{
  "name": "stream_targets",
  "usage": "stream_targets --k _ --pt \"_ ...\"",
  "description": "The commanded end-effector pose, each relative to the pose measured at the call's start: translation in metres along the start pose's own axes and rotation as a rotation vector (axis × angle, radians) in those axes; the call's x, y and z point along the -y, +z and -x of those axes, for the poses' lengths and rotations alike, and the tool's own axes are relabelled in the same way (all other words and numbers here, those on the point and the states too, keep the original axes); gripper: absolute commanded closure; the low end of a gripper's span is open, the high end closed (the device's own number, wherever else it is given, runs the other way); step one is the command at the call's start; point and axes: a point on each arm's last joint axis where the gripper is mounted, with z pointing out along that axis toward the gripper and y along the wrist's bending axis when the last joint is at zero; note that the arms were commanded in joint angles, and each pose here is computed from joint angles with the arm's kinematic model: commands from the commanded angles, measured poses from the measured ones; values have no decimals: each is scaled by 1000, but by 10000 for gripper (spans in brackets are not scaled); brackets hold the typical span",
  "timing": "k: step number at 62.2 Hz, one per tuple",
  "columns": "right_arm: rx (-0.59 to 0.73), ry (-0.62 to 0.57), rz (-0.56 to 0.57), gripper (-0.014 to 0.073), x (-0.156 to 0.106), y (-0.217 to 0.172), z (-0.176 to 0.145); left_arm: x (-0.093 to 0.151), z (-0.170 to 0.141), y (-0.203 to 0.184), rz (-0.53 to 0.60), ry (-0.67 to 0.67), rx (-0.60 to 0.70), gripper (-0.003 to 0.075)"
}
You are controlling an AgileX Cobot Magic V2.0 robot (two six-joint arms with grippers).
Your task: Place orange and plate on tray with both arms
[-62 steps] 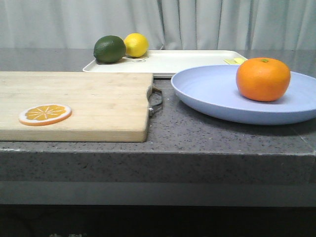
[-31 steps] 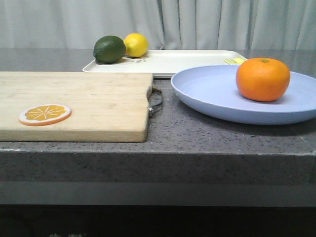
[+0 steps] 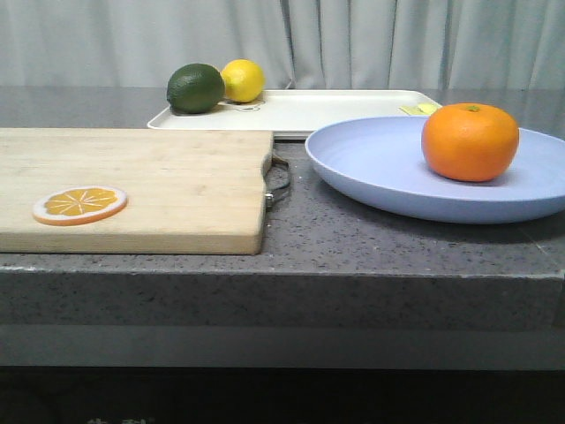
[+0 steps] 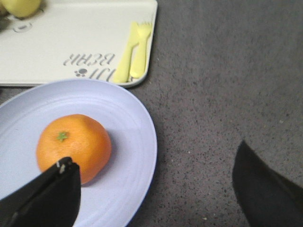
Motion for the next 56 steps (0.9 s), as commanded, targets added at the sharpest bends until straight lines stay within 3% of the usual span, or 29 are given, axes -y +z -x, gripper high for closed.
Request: stream_targets --k 1,14,46,53,56 --pt "12 63 -20 -15 3 19 19 1 15 -3 -7 -16 98 738" --pt "-148 127 -52 188 11 71 28 1 15 -3 -7 -16 98 738" --pt "-415 113 11 206 6 128 30 1 15 -3 -7 -16 106 738" --pt "-446 137 45 314 4 133 27 1 15 -3 -7 -16 108 738" --pt "-461 151 53 414 3 136 25 1 16 -3 -7 -16 108 738"
